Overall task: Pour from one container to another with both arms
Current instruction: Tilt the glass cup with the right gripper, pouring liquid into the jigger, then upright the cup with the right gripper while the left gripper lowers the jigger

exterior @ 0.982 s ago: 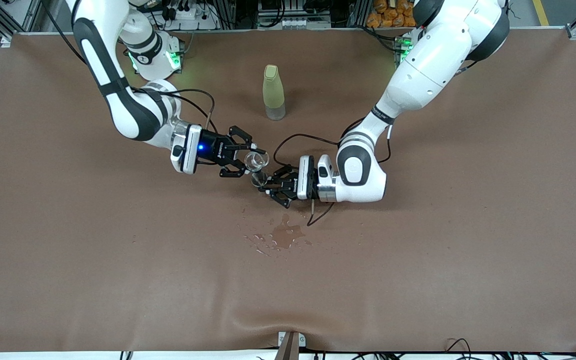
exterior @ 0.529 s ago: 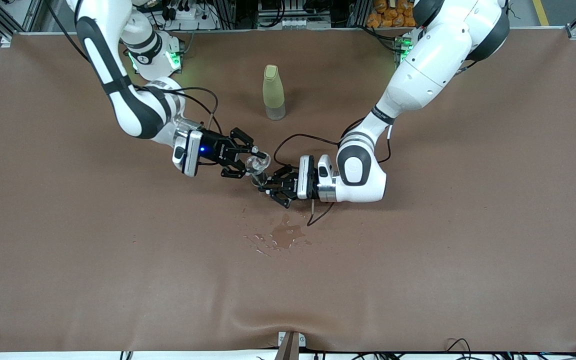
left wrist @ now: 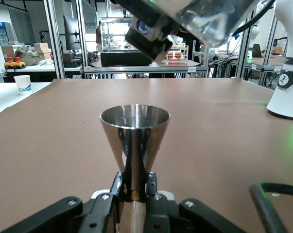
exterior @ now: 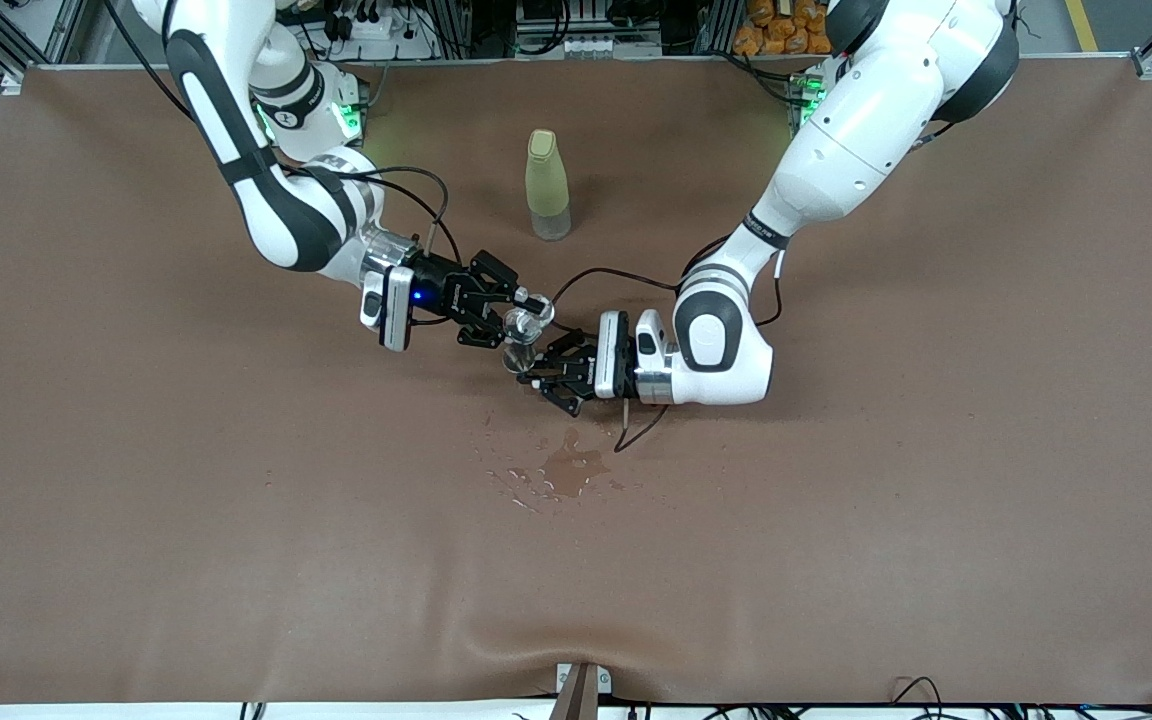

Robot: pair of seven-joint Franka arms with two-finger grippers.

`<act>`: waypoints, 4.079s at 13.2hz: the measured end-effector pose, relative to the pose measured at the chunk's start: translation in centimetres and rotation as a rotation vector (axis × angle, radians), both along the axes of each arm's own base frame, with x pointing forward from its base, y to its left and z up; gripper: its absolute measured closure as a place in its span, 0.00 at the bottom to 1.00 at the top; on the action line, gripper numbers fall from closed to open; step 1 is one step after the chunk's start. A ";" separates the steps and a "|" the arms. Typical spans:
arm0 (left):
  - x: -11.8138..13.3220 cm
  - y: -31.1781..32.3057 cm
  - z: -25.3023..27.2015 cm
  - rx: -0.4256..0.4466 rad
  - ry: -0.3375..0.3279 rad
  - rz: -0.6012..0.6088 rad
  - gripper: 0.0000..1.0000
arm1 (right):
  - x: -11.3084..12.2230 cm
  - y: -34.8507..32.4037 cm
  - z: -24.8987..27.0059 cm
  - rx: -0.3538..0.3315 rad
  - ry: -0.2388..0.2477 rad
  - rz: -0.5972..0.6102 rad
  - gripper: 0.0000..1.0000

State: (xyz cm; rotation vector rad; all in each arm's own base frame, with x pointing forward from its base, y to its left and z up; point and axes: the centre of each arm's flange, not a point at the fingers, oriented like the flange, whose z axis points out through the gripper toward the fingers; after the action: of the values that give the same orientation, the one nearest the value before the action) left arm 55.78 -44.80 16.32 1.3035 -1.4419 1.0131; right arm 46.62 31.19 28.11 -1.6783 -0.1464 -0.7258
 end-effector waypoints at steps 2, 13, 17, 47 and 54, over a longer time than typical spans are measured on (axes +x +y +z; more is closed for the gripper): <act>0.2 0.3 0.0 0.000 0.000 0.005 0.79 | 0.1 -0.1 0.0 0.014 0.035 -0.007 0.50; 0.4 0.7 -0.3 0.002 0.003 0.010 0.79 | 0.2 -0.6 -0.3 0.056 0.227 -0.046 0.50; 0.4 0.7 -0.3 0.003 0.004 0.010 0.79 | 0.3 -0.5 -0.2 0.092 0.313 -0.056 0.50; 0.3 0.5 -1.0 -0.005 0.020 0.021 0.79 | 0.2 -0.1 0.0 0.238 0.652 -0.080 0.50; 0.3 0.6 -1.1 -0.004 0.021 0.023 0.79 | 0.4 -0.1 0.2 0.279 0.738 -0.088 0.50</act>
State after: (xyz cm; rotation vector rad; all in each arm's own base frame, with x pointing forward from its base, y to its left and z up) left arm 56.11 -44.21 15.25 1.3265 -1.4115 1.0140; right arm 47.01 31.10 28.30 -1.5845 0.5281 -0.1429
